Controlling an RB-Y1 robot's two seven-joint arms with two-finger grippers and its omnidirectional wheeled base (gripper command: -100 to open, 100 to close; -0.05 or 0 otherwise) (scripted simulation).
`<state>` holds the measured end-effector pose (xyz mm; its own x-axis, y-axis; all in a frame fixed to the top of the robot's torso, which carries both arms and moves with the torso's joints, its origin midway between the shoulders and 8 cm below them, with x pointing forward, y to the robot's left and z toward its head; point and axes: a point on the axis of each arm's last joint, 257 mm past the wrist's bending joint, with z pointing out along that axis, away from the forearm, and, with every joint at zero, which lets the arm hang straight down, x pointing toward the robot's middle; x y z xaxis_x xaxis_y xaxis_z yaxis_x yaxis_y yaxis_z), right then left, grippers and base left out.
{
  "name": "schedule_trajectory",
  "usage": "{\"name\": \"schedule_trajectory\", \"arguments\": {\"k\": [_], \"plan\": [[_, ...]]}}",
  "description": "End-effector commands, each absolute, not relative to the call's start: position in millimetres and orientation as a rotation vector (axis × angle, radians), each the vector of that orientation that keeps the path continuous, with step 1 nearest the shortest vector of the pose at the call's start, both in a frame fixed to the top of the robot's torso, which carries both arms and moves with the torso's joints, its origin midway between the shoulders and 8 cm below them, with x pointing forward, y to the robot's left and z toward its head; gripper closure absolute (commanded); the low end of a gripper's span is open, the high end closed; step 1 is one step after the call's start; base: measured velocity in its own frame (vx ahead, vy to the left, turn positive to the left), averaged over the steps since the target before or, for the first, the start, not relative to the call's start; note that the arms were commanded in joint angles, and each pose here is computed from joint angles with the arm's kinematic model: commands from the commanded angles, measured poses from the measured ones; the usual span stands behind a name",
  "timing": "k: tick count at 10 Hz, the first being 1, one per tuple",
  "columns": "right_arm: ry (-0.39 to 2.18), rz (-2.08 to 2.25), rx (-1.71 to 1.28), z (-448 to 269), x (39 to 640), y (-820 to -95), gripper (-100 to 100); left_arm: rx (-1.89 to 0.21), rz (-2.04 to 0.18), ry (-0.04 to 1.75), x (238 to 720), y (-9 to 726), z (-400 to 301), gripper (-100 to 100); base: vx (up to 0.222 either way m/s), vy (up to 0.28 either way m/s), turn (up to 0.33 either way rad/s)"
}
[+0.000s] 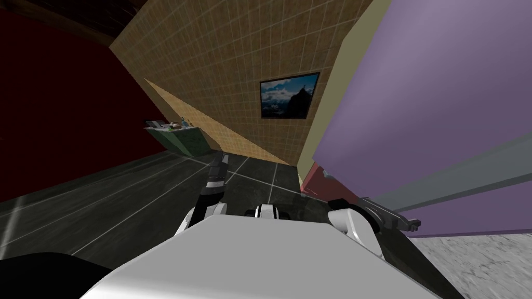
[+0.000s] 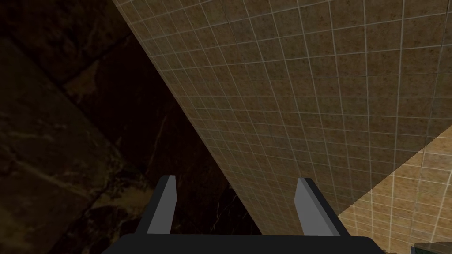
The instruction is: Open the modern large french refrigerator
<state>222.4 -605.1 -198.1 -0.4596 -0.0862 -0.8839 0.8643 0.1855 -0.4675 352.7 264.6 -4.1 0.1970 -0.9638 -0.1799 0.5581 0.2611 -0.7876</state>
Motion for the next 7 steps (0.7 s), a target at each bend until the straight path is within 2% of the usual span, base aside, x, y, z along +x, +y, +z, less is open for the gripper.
{"name": "schedule_trajectory", "arguments": {"k": [1,2,7], "plan": [[1.616,-1.402,0.754,-194,225,-604,-100,-0.652,-1.178,0.763,353,265,-4,0,0.005,-0.005,0.009],[1.624,-1.402,0.750,-196,226,-604,0,-0.652,-1.178,0.763,353,265,-4,0,0.008,-0.004,0.017],[1.646,-1.398,0.745,-205,227,-603,0,-0.652,-1.178,0.763,353,265,-4,0,0.002,-0.001,0.005]]}}
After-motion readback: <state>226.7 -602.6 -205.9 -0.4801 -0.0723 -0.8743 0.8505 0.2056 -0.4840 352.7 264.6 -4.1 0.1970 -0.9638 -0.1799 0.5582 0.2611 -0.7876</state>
